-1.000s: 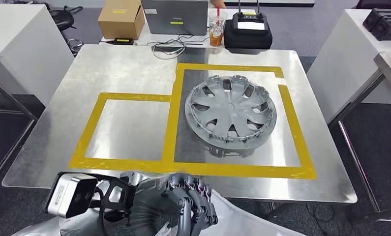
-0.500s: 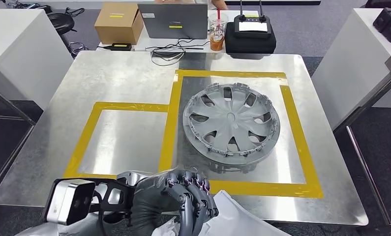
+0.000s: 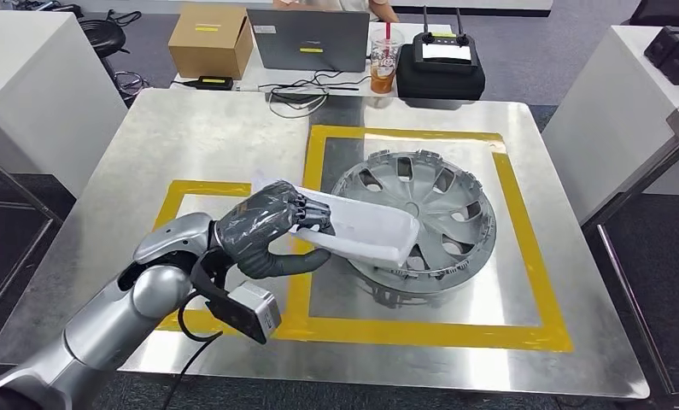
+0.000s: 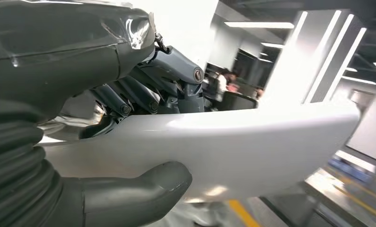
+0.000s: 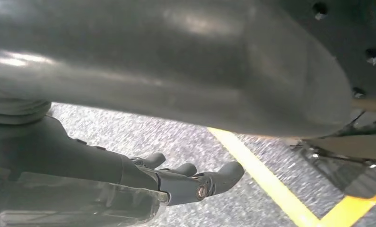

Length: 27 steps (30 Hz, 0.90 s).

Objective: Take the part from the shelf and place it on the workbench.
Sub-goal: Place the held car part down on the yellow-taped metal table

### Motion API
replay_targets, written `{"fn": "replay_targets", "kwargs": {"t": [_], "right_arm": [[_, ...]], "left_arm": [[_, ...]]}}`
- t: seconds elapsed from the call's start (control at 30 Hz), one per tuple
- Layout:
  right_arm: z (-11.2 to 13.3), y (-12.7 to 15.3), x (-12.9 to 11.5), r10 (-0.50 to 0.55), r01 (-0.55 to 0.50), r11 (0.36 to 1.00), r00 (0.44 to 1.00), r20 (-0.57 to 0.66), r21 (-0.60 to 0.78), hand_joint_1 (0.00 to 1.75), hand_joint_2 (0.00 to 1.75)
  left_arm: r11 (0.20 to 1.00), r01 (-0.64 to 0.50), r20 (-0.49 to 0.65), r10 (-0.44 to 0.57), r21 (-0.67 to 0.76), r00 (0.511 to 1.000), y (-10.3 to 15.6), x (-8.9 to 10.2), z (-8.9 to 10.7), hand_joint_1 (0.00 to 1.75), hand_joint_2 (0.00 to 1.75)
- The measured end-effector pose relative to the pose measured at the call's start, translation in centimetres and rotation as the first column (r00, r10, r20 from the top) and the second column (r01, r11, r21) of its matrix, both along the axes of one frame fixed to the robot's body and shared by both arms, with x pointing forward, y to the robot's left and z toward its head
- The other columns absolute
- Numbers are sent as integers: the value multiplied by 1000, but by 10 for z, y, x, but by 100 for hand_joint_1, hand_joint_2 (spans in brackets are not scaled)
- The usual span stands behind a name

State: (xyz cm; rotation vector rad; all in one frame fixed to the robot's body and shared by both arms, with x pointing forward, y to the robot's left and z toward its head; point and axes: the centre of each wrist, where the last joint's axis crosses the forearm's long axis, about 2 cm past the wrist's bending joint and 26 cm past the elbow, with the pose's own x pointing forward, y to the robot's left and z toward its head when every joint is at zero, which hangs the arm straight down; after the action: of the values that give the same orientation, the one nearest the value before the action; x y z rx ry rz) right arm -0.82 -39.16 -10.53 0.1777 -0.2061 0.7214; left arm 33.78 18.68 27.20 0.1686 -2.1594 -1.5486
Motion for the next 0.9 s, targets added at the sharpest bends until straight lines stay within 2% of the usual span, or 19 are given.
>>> {"fn": "replay_targets", "kwargs": {"t": [0.23,0.5,0.57,0.7,0.9], "right_arm": [[0,0,-1,0,0,1000,1000,4,4,0,0],[0,1,0,9,-9,1000,1000,-2,5,0,0],[0,1,1,7,-7,1000,1000,-2,5,0,0],[0,2,2,1,-1,1000,1000,-4,3,0,0],[-1,6,8,6,-6,1000,1000,-5,-1,0,0]], "left_arm": [[985,-125,-2,126,123,992,10,12,-21,175,175],[927,-265,19,270,267,963,30,28,-51,175,175],[897,-308,26,317,316,948,35,32,-59,175,175],[812,-387,20,421,437,907,50,39,-87,175,175],[670,-505,48,577,545,816,82,52,-118,175,175]]}}
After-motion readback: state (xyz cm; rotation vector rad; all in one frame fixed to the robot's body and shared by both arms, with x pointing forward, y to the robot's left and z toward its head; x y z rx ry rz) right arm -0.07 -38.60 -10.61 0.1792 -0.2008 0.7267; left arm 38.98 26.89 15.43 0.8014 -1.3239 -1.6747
